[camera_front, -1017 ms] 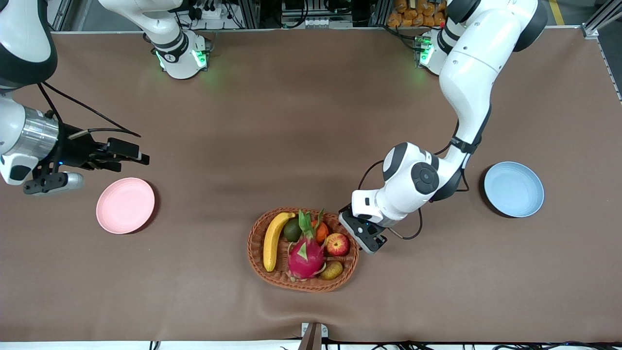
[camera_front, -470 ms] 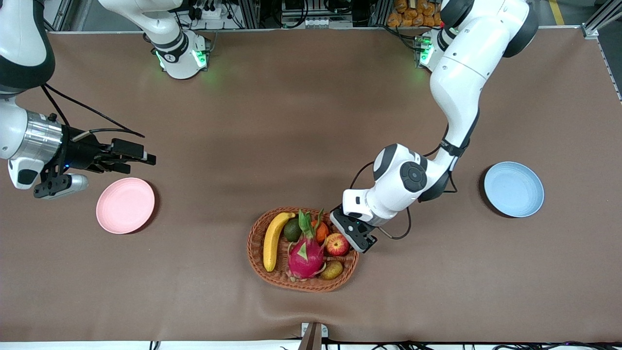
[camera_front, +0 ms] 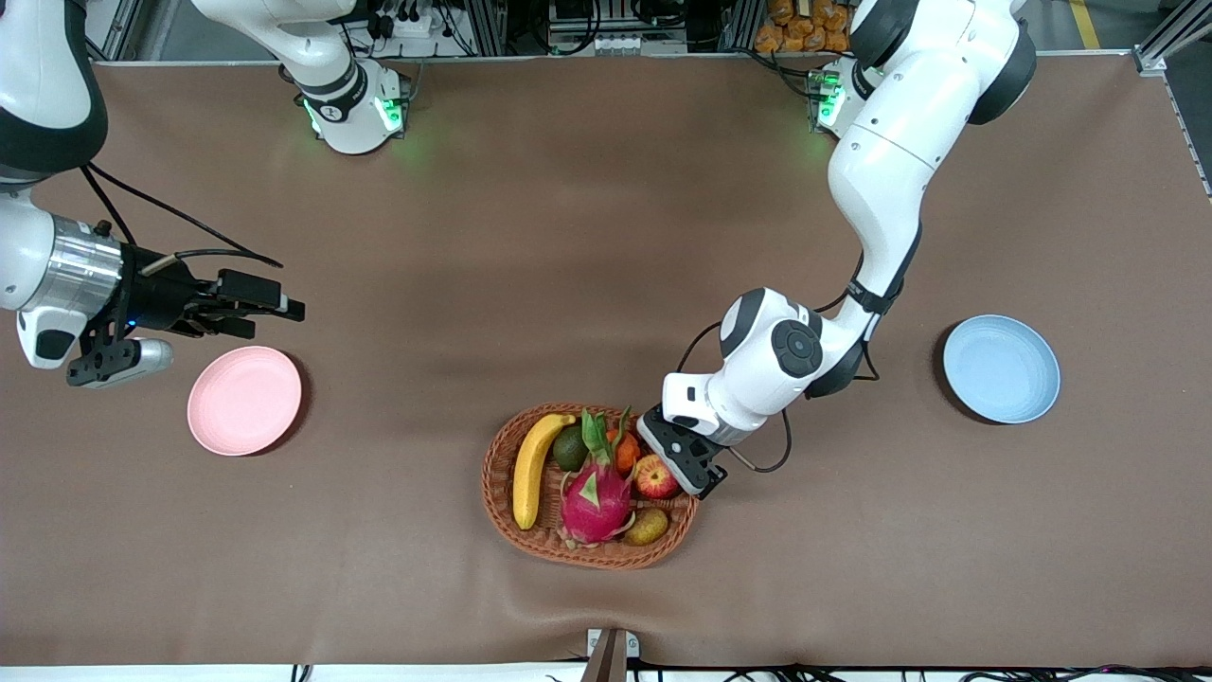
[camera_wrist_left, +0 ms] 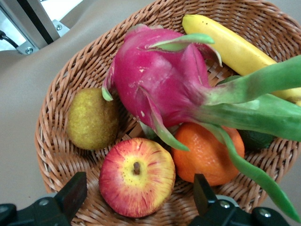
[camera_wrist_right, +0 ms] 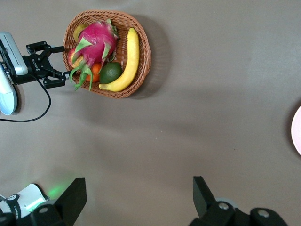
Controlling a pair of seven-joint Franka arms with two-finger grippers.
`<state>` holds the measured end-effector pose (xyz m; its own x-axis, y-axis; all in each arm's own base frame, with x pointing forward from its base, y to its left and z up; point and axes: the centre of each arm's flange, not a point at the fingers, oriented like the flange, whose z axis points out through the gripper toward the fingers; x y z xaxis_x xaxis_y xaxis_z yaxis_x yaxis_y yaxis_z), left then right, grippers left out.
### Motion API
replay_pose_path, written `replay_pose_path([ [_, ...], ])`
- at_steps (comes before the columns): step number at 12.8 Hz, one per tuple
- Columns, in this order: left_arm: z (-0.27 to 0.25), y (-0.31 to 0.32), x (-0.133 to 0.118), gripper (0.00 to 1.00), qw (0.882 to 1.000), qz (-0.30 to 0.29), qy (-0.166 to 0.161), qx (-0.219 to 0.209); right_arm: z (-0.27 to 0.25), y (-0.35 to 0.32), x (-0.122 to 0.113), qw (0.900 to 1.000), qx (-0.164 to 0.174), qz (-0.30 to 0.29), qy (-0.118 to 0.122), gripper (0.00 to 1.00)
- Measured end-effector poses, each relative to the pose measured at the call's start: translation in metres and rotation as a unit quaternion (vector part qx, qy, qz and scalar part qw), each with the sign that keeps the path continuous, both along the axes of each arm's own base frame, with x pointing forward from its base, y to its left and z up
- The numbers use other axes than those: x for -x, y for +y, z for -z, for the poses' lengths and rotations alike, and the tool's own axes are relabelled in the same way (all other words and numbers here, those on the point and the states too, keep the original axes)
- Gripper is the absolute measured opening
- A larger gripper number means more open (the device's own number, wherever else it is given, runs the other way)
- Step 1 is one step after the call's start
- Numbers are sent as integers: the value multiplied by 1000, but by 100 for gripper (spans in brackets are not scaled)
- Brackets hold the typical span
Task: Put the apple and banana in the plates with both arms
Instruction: 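Lower the left gripper onto the red apple and close it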
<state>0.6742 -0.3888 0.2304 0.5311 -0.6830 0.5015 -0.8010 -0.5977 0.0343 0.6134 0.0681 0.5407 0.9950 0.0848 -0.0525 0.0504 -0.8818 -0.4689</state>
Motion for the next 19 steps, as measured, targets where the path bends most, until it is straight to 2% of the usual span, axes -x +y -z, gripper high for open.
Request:
replay_pose_path([
  [17, 18, -4, 2, 100, 1000, 5, -15, 2, 2, 1, 1, 1000, -1, -6, 3, 100],
  [18, 19, -4, 2, 100, 1000, 5, -15, 2, 2, 2, 1, 1000, -1, -7, 3, 100],
  [19, 19, -4, 2, 92, 1000, 6, -15, 2, 2, 3, 1, 1000, -1, -8, 3, 100],
])
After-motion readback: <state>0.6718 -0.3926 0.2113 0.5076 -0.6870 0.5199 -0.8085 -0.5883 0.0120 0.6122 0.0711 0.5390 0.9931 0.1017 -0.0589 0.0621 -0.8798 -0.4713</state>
